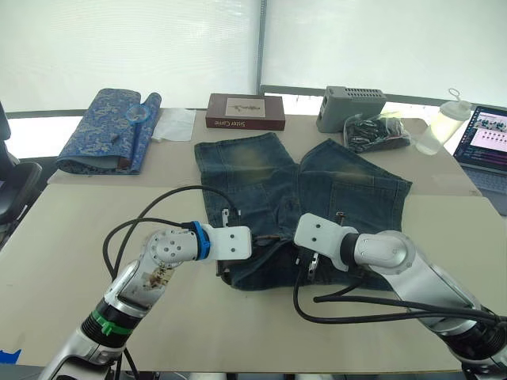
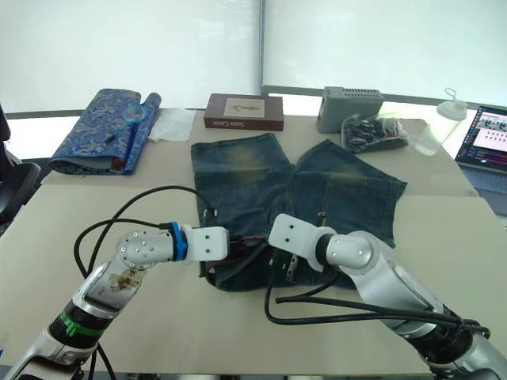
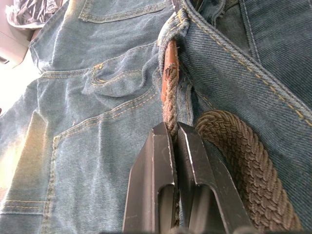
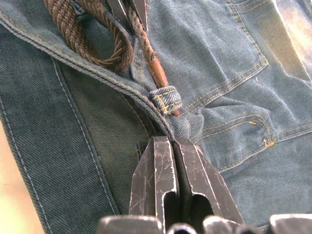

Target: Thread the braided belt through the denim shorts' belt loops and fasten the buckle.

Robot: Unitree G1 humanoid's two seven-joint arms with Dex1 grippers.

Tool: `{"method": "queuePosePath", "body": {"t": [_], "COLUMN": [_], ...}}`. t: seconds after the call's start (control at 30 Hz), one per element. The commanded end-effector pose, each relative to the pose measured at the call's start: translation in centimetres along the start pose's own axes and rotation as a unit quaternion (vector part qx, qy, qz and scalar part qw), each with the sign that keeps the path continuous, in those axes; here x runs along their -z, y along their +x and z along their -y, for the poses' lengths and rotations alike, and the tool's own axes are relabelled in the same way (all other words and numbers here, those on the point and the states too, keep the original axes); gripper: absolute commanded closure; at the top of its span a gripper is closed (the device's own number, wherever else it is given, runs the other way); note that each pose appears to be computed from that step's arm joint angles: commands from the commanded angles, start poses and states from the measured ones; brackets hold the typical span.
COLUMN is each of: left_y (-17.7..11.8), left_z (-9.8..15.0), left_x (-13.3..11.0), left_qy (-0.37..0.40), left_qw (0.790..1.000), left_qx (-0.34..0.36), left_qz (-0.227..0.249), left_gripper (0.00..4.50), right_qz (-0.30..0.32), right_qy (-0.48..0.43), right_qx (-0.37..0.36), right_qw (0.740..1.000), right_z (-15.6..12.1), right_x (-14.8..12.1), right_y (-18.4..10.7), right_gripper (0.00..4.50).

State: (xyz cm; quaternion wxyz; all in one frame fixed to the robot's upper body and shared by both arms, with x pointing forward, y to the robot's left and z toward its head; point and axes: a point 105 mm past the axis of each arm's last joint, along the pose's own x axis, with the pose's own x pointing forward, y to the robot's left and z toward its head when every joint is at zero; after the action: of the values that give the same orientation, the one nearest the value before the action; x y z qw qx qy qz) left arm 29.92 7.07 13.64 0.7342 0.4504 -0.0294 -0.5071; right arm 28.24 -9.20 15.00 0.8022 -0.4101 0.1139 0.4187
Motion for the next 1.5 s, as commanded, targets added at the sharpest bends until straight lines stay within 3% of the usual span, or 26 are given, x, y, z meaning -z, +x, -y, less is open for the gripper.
{"method": "queuePosePath", "body": {"t": [0.03, 0.4, 0.6, 0.7, 0.83, 1.0, 1.27, 1.5], "left_y": [0.0, 1.6, 2.7, 2.9, 2.5, 2.0, 2.0, 2.1], "left_z": [-0.4, -0.4, -1.1, -1.1, -1.2, -1.5, -1.6, -1.4], "left_x": [-1.9, -3.2, -3.6, -3.7, -2.7, -2.0, -2.5, -3.0], "left_qy": [0.016, 0.023, 0.002, 0.001, 0.008, 0.017, 0.03, 0.037], "left_qw": [0.999, 0.998, 0.998, 0.997, 0.998, 0.998, 0.997, 0.996], "left_qx": [0.0, -0.012, -0.026, -0.026, -0.024, -0.023, -0.019, -0.015], "left_qz": [0.027, 0.057, 0.065, 0.07, 0.061, 0.056, 0.074, 0.082], "left_gripper": [4.5, 4.5, 4.5, 4.5, 4.5, 4.5, 4.5, 4.5], "right_qz": [0.029, 0.008, 0.048, 0.065, 0.095, 0.064, 0.005, 0.014], "right_qy": [-0.002, 0.085, 0.076, 0.069, 0.059, -0.008, -0.11, -0.133], "right_qx": [0.018, 0.027, -0.02, -0.036, -0.017, 0.02, 0.027, 0.02], "right_qw": [0.999, 0.996, 0.996, 0.995, 0.994, 0.998, 0.994, 0.991], "right_z": [0.8, 1.0, -0.5, -1.1, 0.1, 1.9, 3.1, 4.0], "right_x": [-1.9, -1.9, -3.1, -3.3, -3.7, -2.8, -0.1, -0.7], "right_y": [-0.8, -0.4, -0.6, -1.4, -3.8, -5.5, -2.5, -1.4], "right_gripper": [4.45, 4.45, 4.45, 3.58, 2.18, 2.18, 2.18, 2.18]}}
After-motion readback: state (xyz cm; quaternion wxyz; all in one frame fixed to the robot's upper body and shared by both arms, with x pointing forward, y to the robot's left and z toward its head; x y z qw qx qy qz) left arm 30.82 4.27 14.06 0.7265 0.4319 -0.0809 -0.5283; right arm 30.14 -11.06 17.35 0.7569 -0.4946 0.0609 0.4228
